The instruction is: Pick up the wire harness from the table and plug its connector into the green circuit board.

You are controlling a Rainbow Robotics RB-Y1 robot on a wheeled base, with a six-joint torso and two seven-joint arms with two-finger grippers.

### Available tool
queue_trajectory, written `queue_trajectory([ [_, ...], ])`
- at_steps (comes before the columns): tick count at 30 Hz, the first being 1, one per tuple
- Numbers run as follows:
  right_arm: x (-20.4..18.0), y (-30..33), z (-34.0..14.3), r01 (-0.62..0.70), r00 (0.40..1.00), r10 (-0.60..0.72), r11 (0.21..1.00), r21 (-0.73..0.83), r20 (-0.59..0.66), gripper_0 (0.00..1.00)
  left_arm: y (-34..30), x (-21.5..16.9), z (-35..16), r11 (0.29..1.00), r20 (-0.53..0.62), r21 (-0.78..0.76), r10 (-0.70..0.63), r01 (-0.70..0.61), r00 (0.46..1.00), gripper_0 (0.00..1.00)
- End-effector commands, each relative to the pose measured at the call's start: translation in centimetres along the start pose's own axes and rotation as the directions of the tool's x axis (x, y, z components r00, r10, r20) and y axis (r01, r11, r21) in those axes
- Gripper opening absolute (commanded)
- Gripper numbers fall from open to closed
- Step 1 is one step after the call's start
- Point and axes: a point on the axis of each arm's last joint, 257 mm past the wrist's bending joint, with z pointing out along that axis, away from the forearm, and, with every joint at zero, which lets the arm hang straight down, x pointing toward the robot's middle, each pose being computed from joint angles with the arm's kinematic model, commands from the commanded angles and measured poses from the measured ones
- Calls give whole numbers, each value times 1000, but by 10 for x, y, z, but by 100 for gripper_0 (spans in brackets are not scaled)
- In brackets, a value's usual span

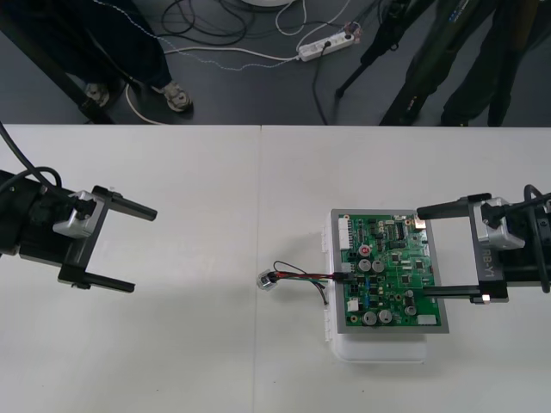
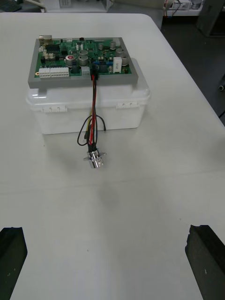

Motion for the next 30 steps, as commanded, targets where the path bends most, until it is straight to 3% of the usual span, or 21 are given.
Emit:
queue_trajectory([
  [1, -3, 1, -6, 68, 998, -68, 997, 22, -5, 100, -5, 10, -15, 997, -39, 8, -83, 83, 996, 100],
  [30, -5, -2, -9, 32, 999, -32, 999, 34, 0, 100, -15, 13, -8, 995, -43, 49, -90, 92, 995, 100],
])
